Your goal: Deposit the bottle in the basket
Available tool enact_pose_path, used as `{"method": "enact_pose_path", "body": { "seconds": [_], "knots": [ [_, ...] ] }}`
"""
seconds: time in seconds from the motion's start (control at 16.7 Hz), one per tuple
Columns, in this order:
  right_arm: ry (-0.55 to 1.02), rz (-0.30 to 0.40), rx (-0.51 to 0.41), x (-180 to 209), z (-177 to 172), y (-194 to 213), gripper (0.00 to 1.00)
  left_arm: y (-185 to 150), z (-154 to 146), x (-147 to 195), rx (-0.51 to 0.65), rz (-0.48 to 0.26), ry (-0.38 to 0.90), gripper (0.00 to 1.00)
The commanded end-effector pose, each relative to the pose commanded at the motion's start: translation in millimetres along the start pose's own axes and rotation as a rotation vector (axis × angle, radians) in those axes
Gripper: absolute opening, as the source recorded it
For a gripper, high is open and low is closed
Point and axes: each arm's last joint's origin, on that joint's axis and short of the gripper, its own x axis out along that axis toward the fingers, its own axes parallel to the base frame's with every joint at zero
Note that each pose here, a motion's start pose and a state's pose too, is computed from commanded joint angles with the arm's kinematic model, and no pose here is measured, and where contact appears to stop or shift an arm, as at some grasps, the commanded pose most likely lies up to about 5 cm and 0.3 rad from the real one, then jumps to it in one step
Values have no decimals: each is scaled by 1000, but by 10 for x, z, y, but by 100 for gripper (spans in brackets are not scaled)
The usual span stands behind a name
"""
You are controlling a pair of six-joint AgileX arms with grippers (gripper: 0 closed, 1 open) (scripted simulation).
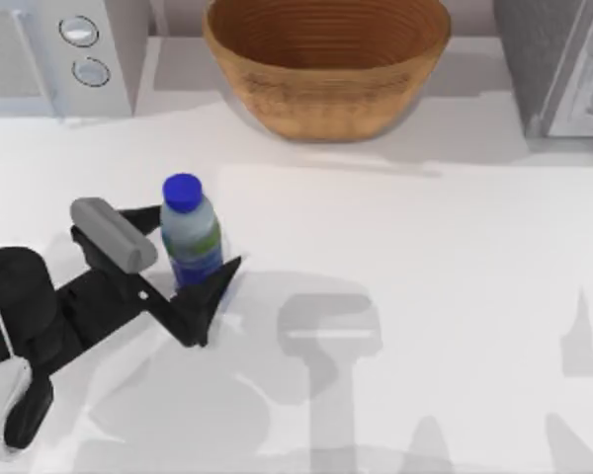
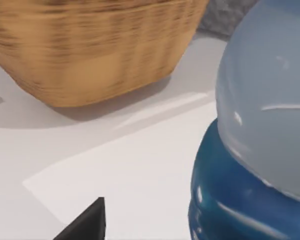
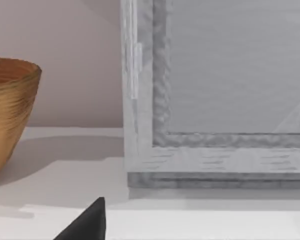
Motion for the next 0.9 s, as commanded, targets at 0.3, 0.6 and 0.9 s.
{"method": "enact_pose_path", "body": {
  "seconds": [0.3, 0.6, 0.9],
  "knots": [
    [0, 0, 0, 0, 0, 0, 100, -23, 13, 127, 0, 0, 0, 100],
    [0, 0, 0, 0, 0, 0, 100, -24, 13, 134, 0, 0, 0, 100],
    [0, 0, 0, 0, 0, 0, 100, -24, 13, 134, 0, 0, 0, 62]
  ]
}}
